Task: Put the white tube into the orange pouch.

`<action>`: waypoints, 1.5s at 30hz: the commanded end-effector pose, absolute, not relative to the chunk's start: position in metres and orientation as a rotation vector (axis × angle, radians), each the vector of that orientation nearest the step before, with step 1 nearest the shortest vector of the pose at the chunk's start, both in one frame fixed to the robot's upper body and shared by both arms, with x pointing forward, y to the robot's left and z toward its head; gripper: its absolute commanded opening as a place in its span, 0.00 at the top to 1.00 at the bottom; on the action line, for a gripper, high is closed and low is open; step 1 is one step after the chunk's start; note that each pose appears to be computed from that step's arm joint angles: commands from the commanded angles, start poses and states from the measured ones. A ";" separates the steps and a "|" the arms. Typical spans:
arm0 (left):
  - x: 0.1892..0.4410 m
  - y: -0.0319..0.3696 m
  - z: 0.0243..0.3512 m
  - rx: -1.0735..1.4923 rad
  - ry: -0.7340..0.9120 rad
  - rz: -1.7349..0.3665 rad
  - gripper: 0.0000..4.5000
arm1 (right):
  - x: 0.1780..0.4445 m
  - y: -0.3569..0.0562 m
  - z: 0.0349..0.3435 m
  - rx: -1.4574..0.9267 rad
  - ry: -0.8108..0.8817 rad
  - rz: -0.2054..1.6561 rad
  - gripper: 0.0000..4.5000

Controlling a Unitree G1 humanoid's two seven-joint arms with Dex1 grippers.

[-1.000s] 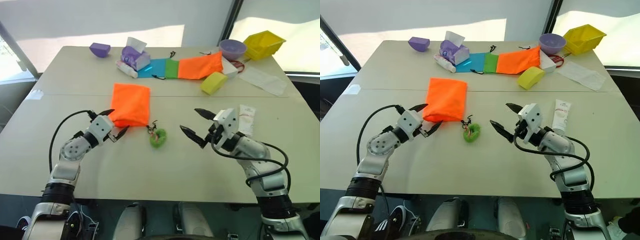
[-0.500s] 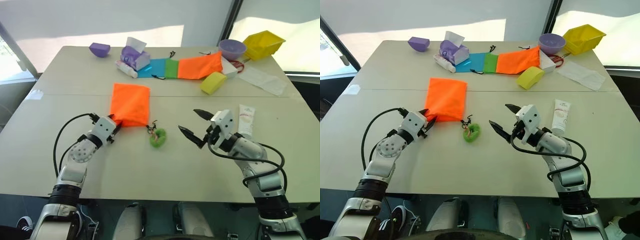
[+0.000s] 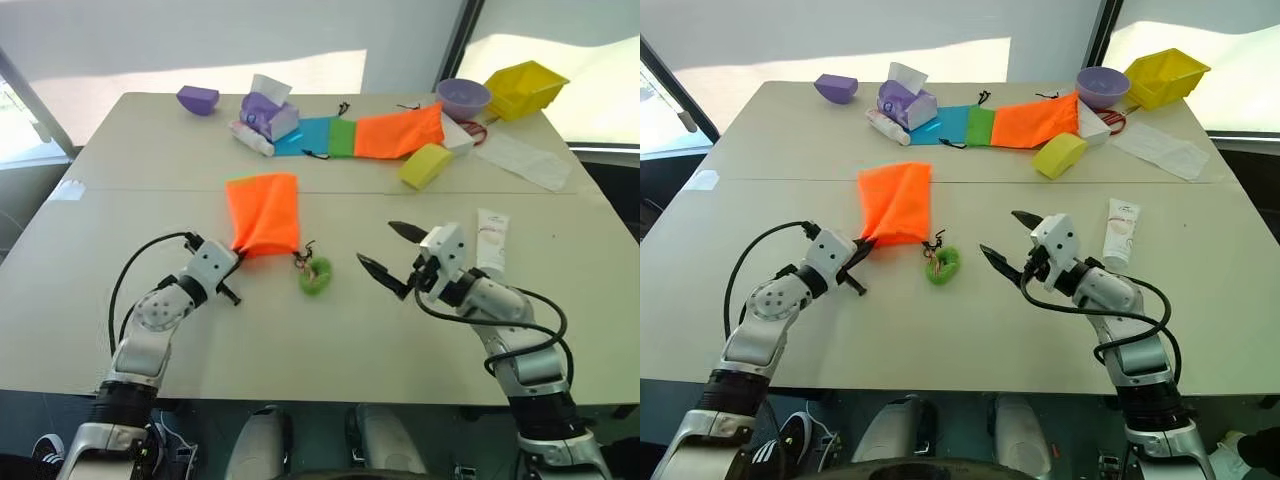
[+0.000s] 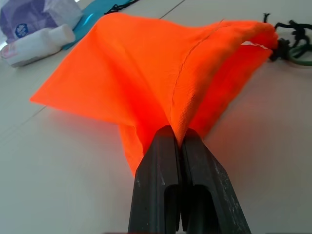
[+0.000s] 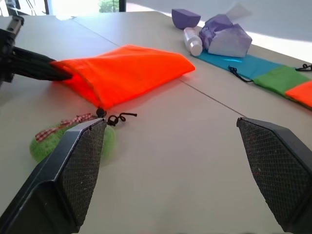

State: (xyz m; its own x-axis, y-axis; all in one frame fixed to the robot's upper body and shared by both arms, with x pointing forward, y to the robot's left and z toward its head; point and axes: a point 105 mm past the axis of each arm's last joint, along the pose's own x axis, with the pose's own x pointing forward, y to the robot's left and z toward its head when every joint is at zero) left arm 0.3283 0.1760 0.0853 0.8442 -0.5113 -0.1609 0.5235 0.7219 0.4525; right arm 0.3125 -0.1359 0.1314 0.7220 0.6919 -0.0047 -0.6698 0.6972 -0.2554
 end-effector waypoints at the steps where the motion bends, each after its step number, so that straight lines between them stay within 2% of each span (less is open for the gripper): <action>1: 0.316 0.170 0.103 0.526 -0.017 -0.604 1.00 | 0.314 -0.151 0.145 -0.292 -0.136 0.730 0.00; 8: 0.296 0.170 0.110 0.529 0.000 -0.619 1.00 | 0.309 -0.167 0.142 -0.289 -0.108 0.696 0.00; 13: 0.293 0.171 0.105 0.538 0.013 -0.597 1.00 | 0.309 -0.181 0.148 -0.244 -0.079 0.596 0.00; 17: 0.298 0.175 0.108 0.548 -0.009 -0.560 1.00 | 0.319 -0.219 0.154 -0.172 -0.031 0.270 0.00; 24: 0.302 0.178 0.103 0.539 -0.016 -0.532 1.00 | 0.284 -0.258 0.159 -0.296 0.078 -0.010 0.00; 27: 0.303 0.176 0.097 0.531 -0.011 -0.536 1.00 | 0.279 -0.272 0.150 -0.208 0.185 -0.140 0.00; 30: 0.303 0.171 0.094 0.523 -0.013 -0.552 1.00 | 0.285 -0.263 0.153 -0.183 0.229 -0.126 0.00; 34: 0.303 0.170 0.093 0.525 -0.011 -0.556 1.00 | 0.295 -0.265 0.153 -0.022 0.324 -0.162 0.00; 41: 0.303 0.168 0.094 0.519 -0.018 -0.558 1.00 | 0.302 -0.285 0.155 -0.071 0.466 -0.225 0.00; 45: 0.301 0.168 0.094 0.513 -0.018 -0.556 1.00 | 0.304 -0.287 0.142 -0.043 0.551 -0.214 0.00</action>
State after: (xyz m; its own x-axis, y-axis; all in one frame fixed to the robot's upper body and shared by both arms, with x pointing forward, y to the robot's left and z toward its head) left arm 0.3028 0.1719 0.0835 0.8535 -0.4955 -0.1614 0.5106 0.7330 0.4494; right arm 0.3022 -0.2880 0.1397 0.8291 -0.2237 -0.5125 0.1937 0.9746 -0.1121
